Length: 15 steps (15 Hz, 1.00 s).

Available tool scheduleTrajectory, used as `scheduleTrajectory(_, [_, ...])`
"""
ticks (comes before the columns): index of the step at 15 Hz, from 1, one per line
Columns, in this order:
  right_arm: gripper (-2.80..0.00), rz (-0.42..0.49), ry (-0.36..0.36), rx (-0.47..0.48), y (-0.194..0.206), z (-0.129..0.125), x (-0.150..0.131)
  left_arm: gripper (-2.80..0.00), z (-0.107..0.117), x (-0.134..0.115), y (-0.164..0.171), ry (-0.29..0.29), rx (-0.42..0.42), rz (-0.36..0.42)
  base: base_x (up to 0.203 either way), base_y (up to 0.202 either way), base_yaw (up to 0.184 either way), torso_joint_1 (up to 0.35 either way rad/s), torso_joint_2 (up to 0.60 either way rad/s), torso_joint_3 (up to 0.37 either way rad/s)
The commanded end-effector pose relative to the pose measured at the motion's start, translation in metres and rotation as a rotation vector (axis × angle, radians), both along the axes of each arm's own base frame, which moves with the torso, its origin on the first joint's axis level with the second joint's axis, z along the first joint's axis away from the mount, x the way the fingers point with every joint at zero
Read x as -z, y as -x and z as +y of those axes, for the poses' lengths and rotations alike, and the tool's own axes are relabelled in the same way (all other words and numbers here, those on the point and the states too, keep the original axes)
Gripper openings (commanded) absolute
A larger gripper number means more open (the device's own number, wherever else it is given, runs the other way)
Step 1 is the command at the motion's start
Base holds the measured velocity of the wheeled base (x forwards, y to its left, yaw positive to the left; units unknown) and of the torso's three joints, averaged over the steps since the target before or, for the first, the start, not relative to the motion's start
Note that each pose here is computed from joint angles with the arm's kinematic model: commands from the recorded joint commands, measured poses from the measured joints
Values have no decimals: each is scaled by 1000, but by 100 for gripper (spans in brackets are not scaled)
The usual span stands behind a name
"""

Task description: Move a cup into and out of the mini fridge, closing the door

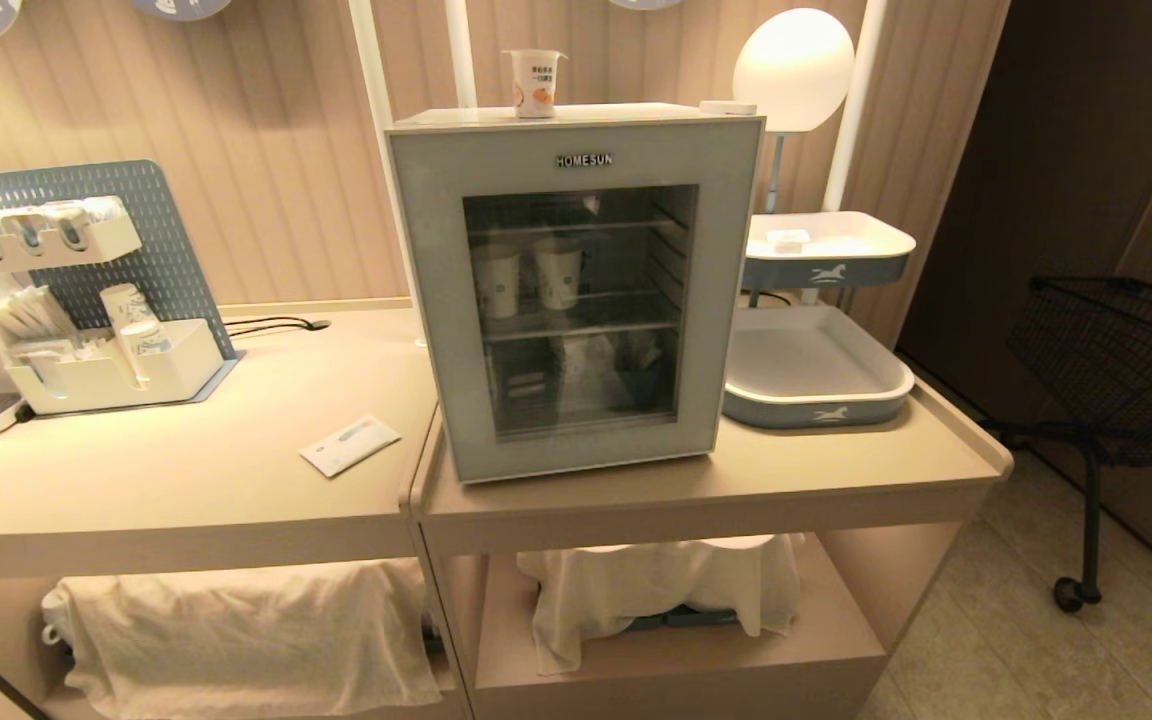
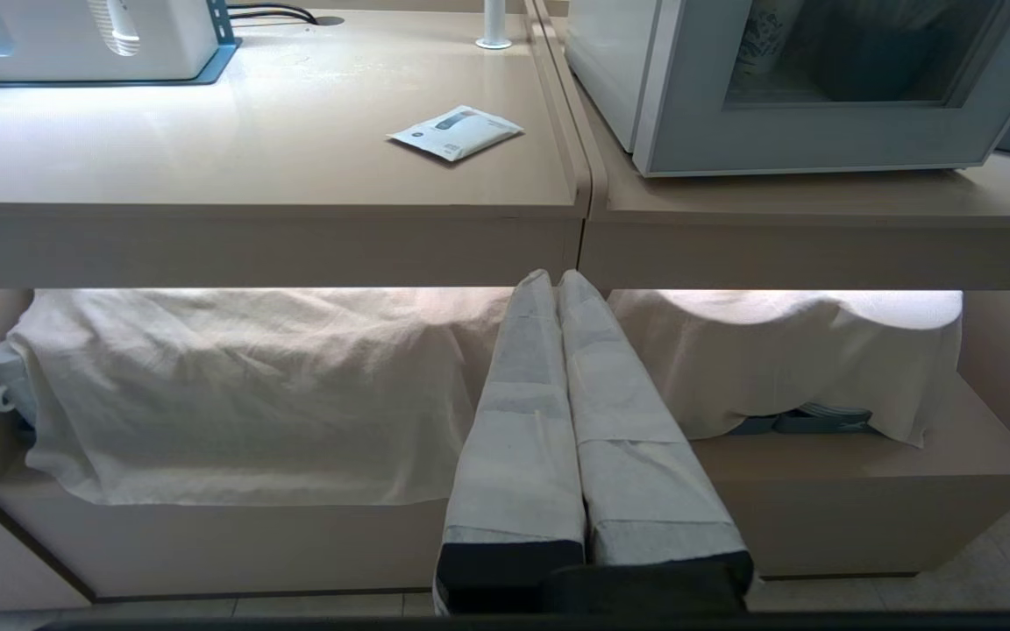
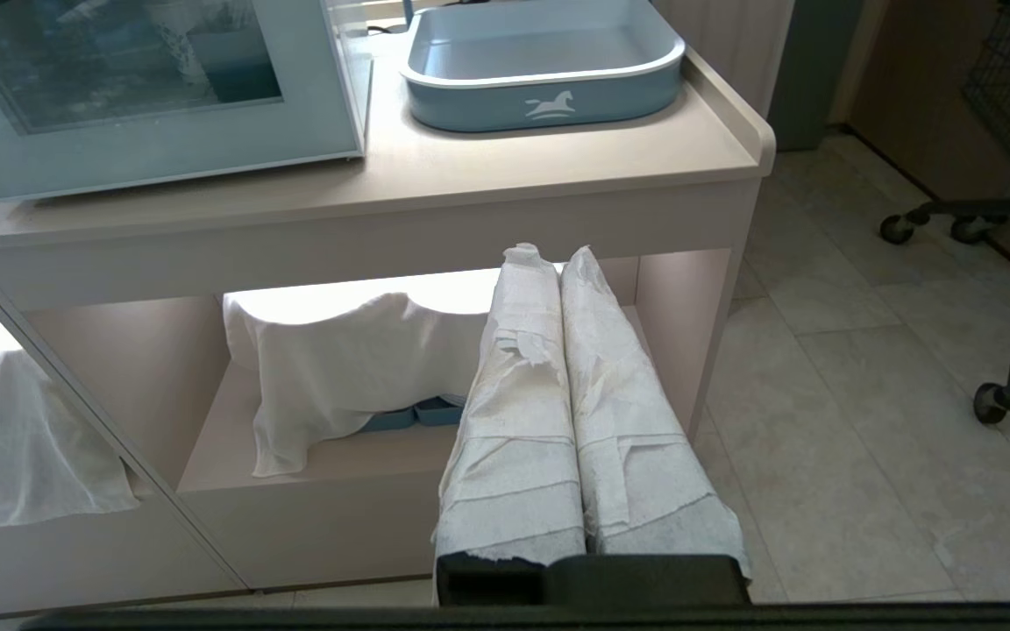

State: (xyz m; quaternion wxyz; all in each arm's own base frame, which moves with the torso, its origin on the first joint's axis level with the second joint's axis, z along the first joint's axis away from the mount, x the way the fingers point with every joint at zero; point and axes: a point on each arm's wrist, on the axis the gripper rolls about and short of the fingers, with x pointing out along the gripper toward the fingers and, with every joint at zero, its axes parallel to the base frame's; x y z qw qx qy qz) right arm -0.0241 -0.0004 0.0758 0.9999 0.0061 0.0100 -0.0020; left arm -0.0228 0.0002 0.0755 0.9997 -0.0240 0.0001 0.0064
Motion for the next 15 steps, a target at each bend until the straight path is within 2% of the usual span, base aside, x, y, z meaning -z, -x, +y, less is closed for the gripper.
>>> scheduleTrajectory(1, [-280, 1, 0, -1, 0, 0, 0, -280, 0, 0, 0, 1, -1, 3, 0, 0, 0, 0, 0, 0])
scheduleTrajectory(15, [-280, -3, -2, -1, 0, 0, 0, -280, 0, 0, 0, 1, -3, 3, 0, 0, 0, 0, 0, 0])
